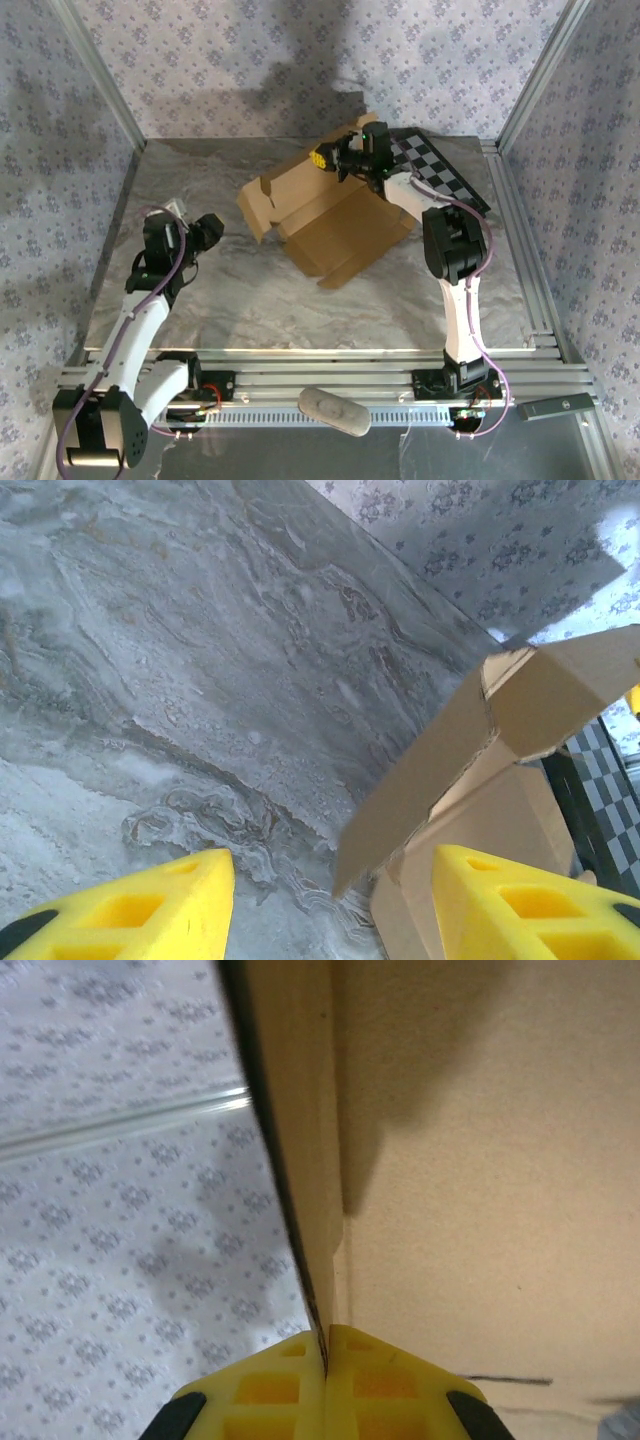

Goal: Fold the paper box

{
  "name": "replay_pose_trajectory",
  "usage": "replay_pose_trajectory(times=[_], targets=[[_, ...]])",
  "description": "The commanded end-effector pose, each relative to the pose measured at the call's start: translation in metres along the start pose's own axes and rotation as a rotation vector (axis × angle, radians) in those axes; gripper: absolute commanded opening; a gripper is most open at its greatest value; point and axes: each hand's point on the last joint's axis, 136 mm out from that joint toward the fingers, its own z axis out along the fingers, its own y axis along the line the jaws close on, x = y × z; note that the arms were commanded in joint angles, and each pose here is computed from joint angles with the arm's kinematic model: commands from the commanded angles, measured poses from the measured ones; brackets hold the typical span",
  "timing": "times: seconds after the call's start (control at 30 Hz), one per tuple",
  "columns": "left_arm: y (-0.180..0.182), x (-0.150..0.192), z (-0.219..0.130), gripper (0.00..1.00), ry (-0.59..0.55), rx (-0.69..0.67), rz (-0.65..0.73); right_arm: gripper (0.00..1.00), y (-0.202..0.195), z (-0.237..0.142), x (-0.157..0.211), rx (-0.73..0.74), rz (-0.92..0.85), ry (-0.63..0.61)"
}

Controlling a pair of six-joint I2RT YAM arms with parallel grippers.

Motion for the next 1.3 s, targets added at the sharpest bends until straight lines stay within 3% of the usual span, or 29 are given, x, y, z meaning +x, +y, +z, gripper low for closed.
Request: replay_pose_trajectory(times=[0.0,0.27,0.63,0.9,1.27], targets=[[-0.006,-0.004,-0.002,0.54,-0.007,0.027,0.009,0.00,-0.025,-0.005,0.009,-0.013,-0.082,0.081],[-0.008,-0.001,-0.001,0.53,0.010,0.041,0.005,0.00,-0.031,-0.019,0.008,-0.096,-0.102,0.074],[-0.008,-0.010,-0.002,0.53,-0.020,0.020,0.003,0.00,0.025,0.002,0.009,-0.292,-0.195,0.115],[-0.003,-0.006,0.003,0.53,0.001,-0.002,0.036,0.00,-0.017,-0.001,0.009,-0.294,-0.197,0.106],[-0.009,0.015,0.043,0.43,0.096,0.107,0.282,0.00,-0.049,-0.010,0.005,-0.208,-0.175,0.175]])
